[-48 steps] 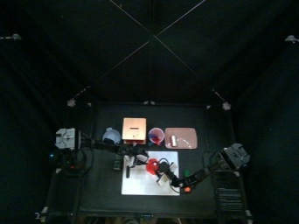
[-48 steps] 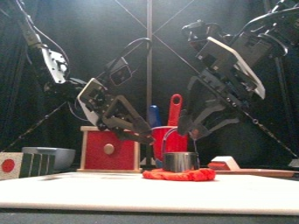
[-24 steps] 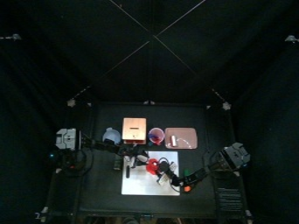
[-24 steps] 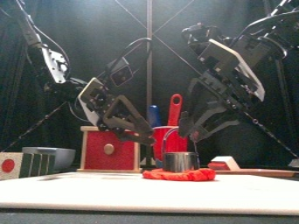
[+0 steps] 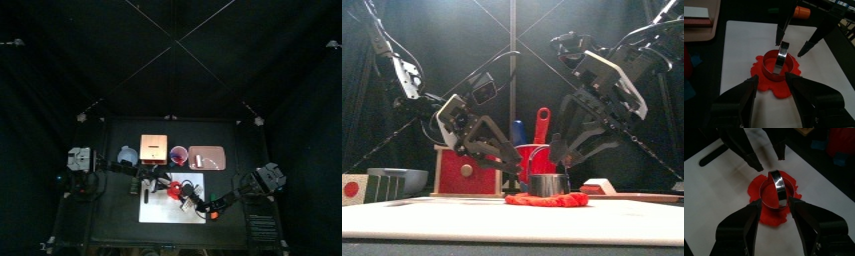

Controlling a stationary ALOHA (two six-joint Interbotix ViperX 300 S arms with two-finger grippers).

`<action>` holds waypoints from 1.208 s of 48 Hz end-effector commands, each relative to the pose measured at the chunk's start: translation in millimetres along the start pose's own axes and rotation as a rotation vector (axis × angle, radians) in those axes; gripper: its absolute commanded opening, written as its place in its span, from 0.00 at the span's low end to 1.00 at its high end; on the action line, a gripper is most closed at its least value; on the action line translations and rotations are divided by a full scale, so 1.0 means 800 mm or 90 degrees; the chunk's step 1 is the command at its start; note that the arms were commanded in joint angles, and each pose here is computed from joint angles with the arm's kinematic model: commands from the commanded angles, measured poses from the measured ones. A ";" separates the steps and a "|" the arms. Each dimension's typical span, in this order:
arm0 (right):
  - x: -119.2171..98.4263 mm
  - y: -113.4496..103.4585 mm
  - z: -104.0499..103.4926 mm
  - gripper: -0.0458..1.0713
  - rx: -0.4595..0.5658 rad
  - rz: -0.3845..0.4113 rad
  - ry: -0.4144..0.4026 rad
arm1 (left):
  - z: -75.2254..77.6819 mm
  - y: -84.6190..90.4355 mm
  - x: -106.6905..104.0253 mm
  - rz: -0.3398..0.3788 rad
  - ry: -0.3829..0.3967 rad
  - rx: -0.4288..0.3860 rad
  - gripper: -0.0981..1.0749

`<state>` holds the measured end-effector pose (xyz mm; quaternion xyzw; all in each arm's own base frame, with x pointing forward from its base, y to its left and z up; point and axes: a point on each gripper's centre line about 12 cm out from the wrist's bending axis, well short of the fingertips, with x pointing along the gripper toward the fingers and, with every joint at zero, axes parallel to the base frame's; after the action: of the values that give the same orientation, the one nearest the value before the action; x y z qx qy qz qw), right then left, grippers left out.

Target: Remove excess

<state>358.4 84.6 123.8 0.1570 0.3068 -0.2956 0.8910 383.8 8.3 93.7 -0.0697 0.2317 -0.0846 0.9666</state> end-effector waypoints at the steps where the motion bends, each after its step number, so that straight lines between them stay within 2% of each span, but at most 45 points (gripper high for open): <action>1: -0.009 0.000 0.018 0.78 0.016 0.011 -0.018 | 0.008 -0.003 0.004 -0.001 -0.008 0.002 0.79; 14: -0.003 -0.005 0.027 0.78 0.023 0.004 -0.026 | 0.003 -0.008 0.013 -0.008 0.002 0.003 0.66; 27: 0.001 -0.009 0.032 0.77 0.028 0.000 -0.027 | -0.001 -0.019 0.017 -0.022 0.009 0.010 0.61; 36: 0.002 -0.009 0.034 0.77 0.029 0.001 -0.028 | -0.005 -0.022 0.019 -0.021 0.018 0.001 0.54; 51: 0.005 -0.007 0.034 0.77 0.027 0.004 -0.027 | -0.013 -0.022 0.024 -0.015 0.026 -0.011 0.52; 58: 0.005 -0.007 0.034 0.72 0.027 0.005 -0.026 | -0.016 -0.021 0.027 -0.013 0.029 -0.016 0.52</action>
<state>364.4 65.5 124.4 0.1571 0.3010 -0.3080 0.8887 387.7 -12.7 67.1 -0.0825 0.2688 -0.0920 0.9552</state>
